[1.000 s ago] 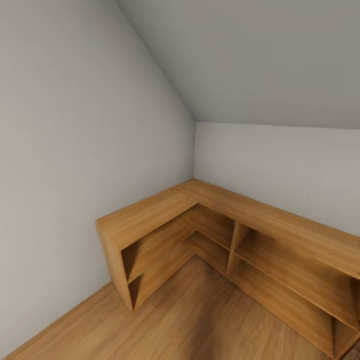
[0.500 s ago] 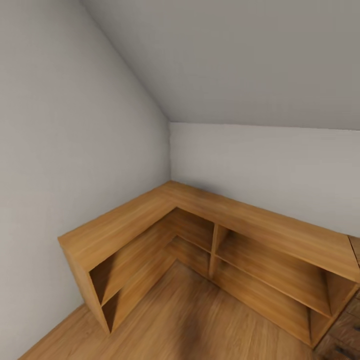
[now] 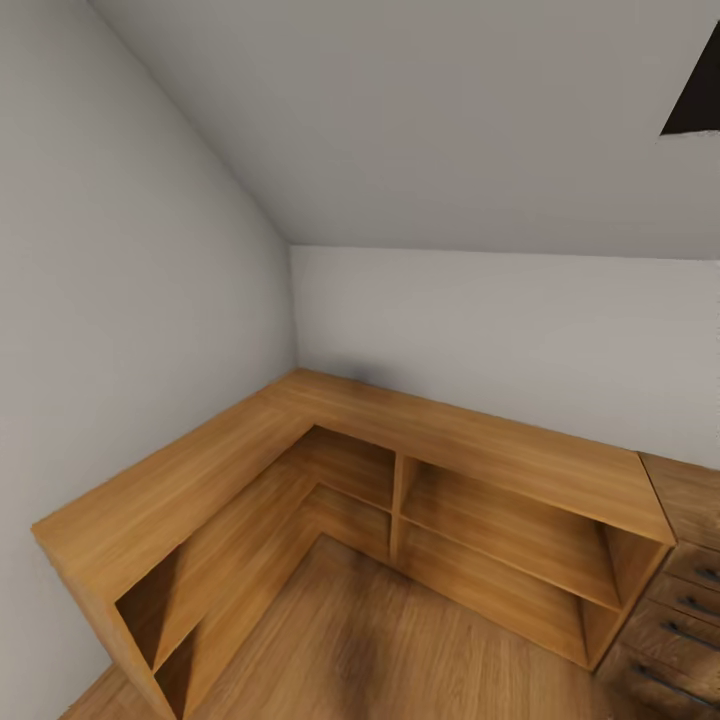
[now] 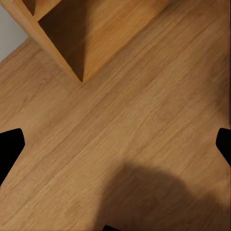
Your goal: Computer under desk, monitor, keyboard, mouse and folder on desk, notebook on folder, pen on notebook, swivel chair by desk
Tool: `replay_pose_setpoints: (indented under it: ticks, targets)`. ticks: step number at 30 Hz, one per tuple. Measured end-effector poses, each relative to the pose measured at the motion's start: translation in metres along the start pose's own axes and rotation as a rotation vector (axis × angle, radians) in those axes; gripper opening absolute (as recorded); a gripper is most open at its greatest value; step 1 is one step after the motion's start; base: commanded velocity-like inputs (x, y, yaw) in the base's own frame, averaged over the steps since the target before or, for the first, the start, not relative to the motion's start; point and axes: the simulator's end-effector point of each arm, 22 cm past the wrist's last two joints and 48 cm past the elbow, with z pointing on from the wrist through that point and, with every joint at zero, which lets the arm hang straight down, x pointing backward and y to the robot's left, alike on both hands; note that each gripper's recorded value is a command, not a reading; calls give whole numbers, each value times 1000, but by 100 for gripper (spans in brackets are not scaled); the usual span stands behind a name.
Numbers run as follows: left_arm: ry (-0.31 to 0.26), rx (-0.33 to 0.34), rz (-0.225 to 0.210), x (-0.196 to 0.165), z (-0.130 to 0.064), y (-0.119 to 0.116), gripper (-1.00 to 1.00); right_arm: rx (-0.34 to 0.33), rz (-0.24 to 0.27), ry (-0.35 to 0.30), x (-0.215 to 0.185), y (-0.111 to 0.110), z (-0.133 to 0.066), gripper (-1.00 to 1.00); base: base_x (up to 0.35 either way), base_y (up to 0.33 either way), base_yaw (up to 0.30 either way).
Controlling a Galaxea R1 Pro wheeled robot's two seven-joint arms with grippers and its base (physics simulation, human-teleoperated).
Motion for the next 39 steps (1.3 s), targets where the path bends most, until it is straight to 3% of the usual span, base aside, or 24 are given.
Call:
replay_pose_setpoints:
  ticks: [39]
  targets:
    - [1, 0, 0, 0, 0, 0, 100, -1, -1, 3, 1, 0, 0, 100, 92, 138, -300]
